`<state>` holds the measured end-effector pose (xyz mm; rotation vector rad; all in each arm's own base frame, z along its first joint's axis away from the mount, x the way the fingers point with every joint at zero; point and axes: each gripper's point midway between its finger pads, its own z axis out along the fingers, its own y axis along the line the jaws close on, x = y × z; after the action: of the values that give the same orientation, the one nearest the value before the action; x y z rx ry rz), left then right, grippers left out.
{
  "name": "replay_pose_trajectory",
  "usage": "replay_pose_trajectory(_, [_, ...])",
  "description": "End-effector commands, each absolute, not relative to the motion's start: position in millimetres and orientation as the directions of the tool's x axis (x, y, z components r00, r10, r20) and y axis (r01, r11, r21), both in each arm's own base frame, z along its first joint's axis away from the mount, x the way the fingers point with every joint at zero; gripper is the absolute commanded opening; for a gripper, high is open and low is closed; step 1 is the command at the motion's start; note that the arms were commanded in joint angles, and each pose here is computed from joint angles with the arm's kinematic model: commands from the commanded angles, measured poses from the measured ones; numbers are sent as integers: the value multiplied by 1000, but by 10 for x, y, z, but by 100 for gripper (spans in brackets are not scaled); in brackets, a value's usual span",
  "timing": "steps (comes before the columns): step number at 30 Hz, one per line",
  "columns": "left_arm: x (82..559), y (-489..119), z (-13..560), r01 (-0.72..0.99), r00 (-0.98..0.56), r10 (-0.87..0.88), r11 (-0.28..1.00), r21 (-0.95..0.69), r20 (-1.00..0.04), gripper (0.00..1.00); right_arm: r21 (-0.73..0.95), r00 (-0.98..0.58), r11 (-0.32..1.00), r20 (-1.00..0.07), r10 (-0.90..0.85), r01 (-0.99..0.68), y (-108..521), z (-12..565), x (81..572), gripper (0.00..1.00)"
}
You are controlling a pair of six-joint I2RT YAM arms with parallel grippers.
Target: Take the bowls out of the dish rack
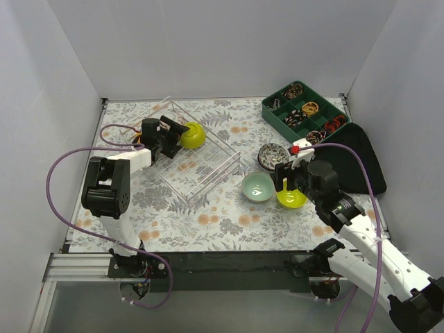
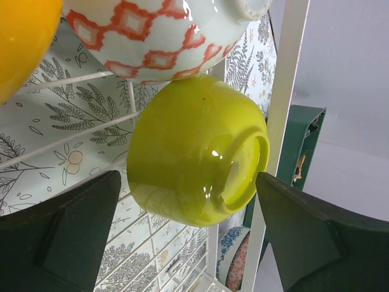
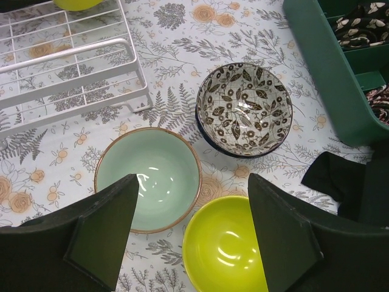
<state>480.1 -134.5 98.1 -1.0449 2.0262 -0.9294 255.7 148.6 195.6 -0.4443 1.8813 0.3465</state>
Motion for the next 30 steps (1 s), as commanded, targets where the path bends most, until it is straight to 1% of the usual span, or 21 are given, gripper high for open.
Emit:
replay_pose_trajectory(1, [4741, -1346, 822, -417, -457, -862, 427, -803, -221, 91, 23, -290, 874, -947, -136, -486, 1529, 2013, 2554, 80])
replay_pose_trajectory(2, [4736, -1349, 818, -420, -457, -863, 423, -803, -216, 85, 24, -290, 872, -947, -136, -488, 1534, 2012, 2551, 80])
replay_pose_trajectory(4, [4729, -1346, 818, -420, -452, -866, 417, -806, -212, 81, 24, -288, 870, -948, -137, -493, 1539, 2025, 2541, 80])
replay_pose_trajectory(5, [4725, -1344, 823, -420, -449, -868, 414, -808, -212, 77, 25, -291, 869, -947, -138, -494, 1540, 2017, 2541, 80])
replay_pose_trajectory(8, [4711, -1324, 844, -417, -438, -873, 410, -811, -216, 71, 25, -290, 867, -947, -140, -498, 1541, 2020, 2529, 80])
replay_pose_trajectory(9, [4704, -1313, 845, -419, -433, -874, 411, -810, -220, 67, 27, -291, 867, -947, -138, -497, 1540, 2024, 2529, 80])
replay_pose_trajectory(15, [4682, -1252, 1033, -386, -415, -868, 439, -812, -272, 50, 31, -288, 865, -948, -132, -501, 1543, 2045, 2516, 79])
replay_pose_trajectory(19, [4650, -1207, 1174, -364, -410, -855, 472, -803, -317, 45, 38, -289, 862, -949, -128, -506, 1556, 2057, 2505, 79])
replay_pose_trajectory(23, [4605, -1137, 1295, -349, -408, -832, 523, -778, -376, 41, 43, -287, 858, -950, -124, -512, 1578, 2081, 2503, 79])
replay_pose_trajectory(30, [4548, -1013, 1604, -267, -416, -731, 666, -696, -541, 38, 64, -289, 839, -951, -114, -540, 1651, 2138, 2490, 79])
